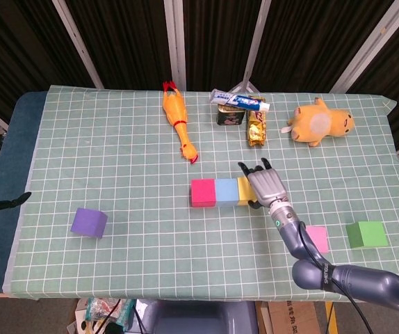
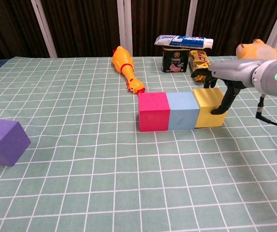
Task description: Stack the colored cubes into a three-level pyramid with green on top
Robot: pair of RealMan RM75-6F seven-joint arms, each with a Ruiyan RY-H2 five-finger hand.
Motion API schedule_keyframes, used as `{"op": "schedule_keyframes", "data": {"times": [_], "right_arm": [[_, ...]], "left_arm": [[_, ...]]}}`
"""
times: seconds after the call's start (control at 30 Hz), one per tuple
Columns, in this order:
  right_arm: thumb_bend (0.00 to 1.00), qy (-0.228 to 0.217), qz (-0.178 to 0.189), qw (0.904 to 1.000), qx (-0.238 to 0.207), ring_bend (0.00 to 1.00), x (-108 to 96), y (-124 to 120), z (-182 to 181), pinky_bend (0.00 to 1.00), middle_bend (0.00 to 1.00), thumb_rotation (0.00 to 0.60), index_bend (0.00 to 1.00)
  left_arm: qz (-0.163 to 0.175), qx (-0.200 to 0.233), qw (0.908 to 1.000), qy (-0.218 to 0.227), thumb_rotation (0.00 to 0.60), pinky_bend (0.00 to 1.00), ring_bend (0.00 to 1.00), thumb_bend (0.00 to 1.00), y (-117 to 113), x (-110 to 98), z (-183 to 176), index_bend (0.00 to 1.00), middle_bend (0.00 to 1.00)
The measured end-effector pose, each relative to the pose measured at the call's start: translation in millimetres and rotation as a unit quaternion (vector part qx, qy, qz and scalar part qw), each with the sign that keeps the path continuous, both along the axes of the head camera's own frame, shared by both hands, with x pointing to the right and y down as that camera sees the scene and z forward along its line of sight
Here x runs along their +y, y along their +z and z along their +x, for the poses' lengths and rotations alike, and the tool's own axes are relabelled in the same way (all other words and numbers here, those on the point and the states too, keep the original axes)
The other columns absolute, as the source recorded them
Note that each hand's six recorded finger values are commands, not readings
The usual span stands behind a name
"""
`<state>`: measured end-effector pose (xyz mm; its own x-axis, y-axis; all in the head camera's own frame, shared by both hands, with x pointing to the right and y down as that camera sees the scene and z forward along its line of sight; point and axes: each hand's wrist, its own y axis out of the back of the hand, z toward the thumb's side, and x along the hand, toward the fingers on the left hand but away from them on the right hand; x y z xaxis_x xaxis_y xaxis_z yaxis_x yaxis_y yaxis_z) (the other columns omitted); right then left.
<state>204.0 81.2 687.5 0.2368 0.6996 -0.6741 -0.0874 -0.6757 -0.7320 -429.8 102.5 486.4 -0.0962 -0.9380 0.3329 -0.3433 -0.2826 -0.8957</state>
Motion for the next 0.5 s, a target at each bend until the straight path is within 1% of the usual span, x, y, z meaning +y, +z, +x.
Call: {"op": "schedule_keyframes", "data": {"times": [0.5], "right_arm": [[0.26, -0.002, -0.001, 1.0, 0.001, 0.24, 1.6, 2.3, -4.6, 0.0, 0.35, 0.6, 0.0]], "left_arm": [[0.0, 0.003, 1.0, 0.0, 0.6, 0.07, 0.0, 0.1, -0.4, -0.6, -0.5, 0.0, 0.01]]}}
